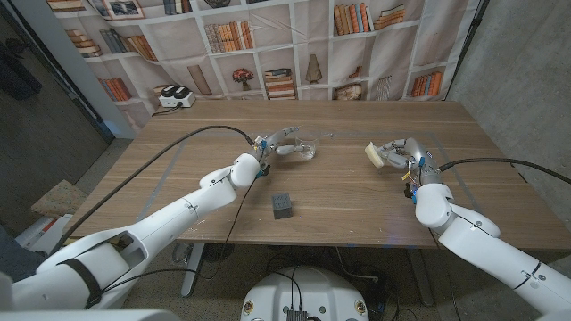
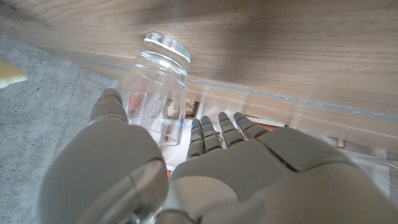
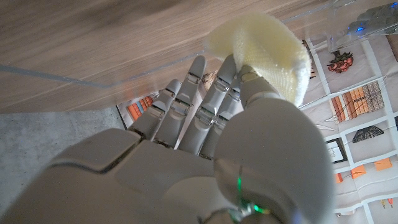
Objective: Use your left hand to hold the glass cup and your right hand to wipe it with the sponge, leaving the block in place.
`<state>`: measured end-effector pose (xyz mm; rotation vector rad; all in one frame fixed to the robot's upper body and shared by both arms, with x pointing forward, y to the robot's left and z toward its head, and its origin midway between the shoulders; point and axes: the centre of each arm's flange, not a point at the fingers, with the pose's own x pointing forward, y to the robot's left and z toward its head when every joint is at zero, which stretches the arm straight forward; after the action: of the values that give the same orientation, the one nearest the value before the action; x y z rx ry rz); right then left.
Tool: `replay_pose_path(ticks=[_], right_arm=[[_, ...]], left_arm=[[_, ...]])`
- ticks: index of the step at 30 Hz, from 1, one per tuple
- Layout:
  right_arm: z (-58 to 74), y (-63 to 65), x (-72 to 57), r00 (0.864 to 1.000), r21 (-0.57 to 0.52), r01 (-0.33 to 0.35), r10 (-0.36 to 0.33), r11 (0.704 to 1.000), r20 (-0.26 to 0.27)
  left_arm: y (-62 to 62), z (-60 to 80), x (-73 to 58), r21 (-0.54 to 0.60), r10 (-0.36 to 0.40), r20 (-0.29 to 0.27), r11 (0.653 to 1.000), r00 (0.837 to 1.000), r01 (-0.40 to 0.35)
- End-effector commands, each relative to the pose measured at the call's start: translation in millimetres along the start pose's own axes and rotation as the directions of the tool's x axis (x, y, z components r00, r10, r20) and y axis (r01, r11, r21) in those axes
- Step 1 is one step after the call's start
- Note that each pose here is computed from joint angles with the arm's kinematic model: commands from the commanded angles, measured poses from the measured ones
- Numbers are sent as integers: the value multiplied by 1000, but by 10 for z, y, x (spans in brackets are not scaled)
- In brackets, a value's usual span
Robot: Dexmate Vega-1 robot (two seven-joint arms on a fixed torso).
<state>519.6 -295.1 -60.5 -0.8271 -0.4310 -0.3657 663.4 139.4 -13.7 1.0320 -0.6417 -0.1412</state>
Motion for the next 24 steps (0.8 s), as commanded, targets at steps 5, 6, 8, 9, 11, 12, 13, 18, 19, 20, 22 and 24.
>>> replay_pose_path(ticks=[5,6,8,9,11,12,13,18,19,20,22,24], right_arm=[[-46,-5,-27,1000,13,7,-7,1000,-6],[-50,-4,-28,1000,13,8,-8,1000,-8],[-57,-4,-29,1000,15,7,-7,1000,-7],[-61,-4,-30,1000,15,7,-6,1000,-7],[-67,-3,-29,1000,15,5,-5,1000,-8],[-70,-3,-28,1000,16,5,-5,1000,-9],[-72,-3,-27,1000,17,5,-5,1000,-10],[-79,-6,-20,1000,18,6,-5,1000,-6],[-79,-6,-17,1000,19,6,-6,1000,-7],[-80,-6,-16,1000,19,5,-5,1000,-4],[-80,-6,-12,1000,19,6,-6,1000,-4],[-80,-6,-9,1000,20,6,-6,1000,-5]], left_arm=[[-90,57,95,-37,17,45,999,999,-16],[-92,61,92,-43,29,48,999,998,-27],[-91,65,86,-60,49,57,997,997,-45],[-90,65,81,-70,62,62,996,996,-57],[-88,67,67,-88,94,66,992,993,-88],[-87,66,59,-99,111,67,990,992,-104],[-85,64,52,-111,126,68,987,990,-118],[-68,32,25,-185,173,76,970,982,-157],[-63,26,20,-195,184,72,966,980,-167],[-59,21,17,-207,192,69,963,979,-175],[-52,10,14,-226,200,65,957,978,-181],[-47,4,12,-231,208,62,954,976,-189]])
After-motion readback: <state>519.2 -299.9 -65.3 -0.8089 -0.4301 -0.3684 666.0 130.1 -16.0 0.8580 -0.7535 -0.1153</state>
